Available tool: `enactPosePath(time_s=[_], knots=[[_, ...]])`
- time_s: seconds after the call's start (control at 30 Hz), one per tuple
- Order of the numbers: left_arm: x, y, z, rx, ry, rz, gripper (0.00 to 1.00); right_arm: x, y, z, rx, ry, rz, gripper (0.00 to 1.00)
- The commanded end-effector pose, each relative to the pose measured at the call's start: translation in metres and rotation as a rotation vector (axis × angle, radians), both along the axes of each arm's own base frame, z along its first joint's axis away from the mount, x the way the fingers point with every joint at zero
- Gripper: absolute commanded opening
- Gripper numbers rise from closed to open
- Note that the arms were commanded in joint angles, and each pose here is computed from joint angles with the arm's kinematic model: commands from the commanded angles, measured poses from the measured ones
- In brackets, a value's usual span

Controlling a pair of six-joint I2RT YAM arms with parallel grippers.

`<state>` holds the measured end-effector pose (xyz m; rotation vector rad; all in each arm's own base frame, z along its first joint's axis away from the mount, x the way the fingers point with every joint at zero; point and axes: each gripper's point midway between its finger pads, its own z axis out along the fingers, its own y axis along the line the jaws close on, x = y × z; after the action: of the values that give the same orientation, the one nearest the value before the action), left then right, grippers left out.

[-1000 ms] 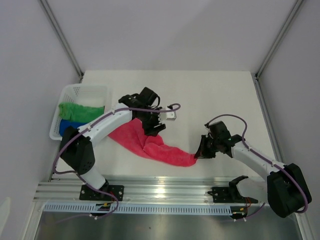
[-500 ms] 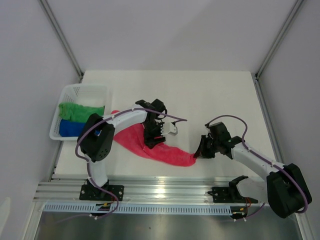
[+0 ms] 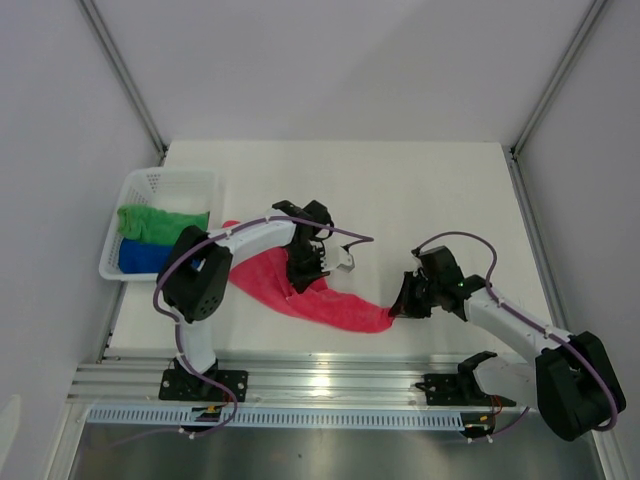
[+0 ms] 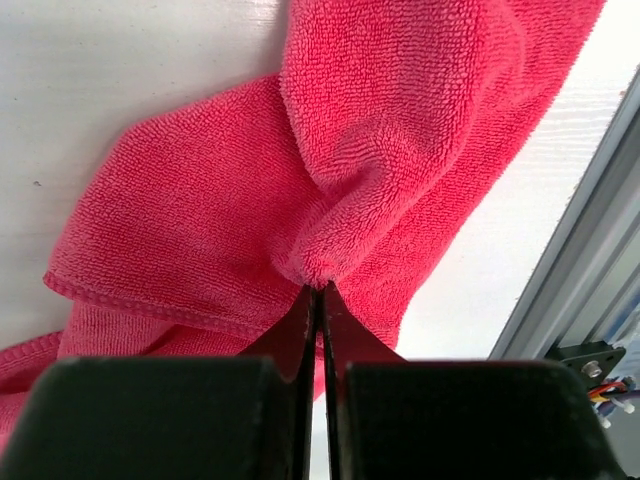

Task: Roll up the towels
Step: Flatten the towel

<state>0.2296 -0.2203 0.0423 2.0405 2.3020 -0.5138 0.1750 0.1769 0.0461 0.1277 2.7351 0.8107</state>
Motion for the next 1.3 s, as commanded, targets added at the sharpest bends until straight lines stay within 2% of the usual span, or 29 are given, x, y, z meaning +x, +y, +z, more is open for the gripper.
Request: enactPosePath(time_s=[0.0,0.17,0.3,0.4,0.47,0.5,0.53,0.57,0.63,0.67,0.7,0.87,0.97,1.13,1.27], knots=[[-0.002,-0.012,0.032,-0.082,-0.015,0.026,0.01,0.006,-0.001,0.007,-0.001,-0.048,0.002,0.0],[0.009,-0.018,0.063,-0.147,-0.074,0.105,0.01,0.013,0.001,0.022,0.015,-0.087,0.001,0.0],[0.035,-0.026,0.102,-0.216,-0.219,0.202,0.01,0.03,0.006,0.049,0.032,-0.169,0.013,0.0],[0.073,-0.028,0.158,-0.305,-0.426,0.326,0.01,0.071,0.014,0.105,0.085,-0.331,0.029,0.0],[0.109,-0.022,0.214,-0.378,-0.622,0.418,0.01,0.112,0.02,0.167,0.119,-0.474,0.036,0.0],[0.125,-0.014,0.236,-0.413,-0.691,0.48,0.01,0.145,0.015,0.214,0.14,-0.564,0.01,0.0],[0.132,-0.014,0.264,-0.449,-0.748,0.504,0.01,0.153,0.009,0.201,0.114,-0.536,0.001,0.0],[0.145,-0.002,0.287,-0.475,-0.817,0.556,0.01,0.176,0.006,0.262,0.133,-0.669,-0.022,0.0],[0.159,0.02,0.356,-0.566,-0.95,0.631,0.01,0.199,-0.008,0.301,0.103,-0.734,-0.069,0.0],[0.155,0.027,0.372,-0.586,-0.97,0.635,0.01,0.208,-0.009,0.346,0.116,-0.823,-0.076,0.0],[0.149,0.036,0.409,-0.632,-1.047,0.633,0.01,0.206,-0.011,0.357,0.102,-0.838,-0.064,0.0],[0.109,0.069,0.462,-0.694,-1.177,0.626,0.01,0.171,-0.016,0.433,0.136,-1.01,-0.044,0.0],[0.078,0.078,0.486,-0.747,-1.161,0.638,0.01,0.141,-0.016,0.46,0.184,-1.078,-0.035,0.0],[0.047,0.077,0.485,-0.784,-1.075,0.609,0.01,0.105,-0.008,0.471,0.241,-1.105,-0.013,0.0],[0.044,0.07,0.481,-0.788,-1.036,0.58,0.01,0.095,-0.001,0.471,0.266,-1.089,0.01,0.0]])
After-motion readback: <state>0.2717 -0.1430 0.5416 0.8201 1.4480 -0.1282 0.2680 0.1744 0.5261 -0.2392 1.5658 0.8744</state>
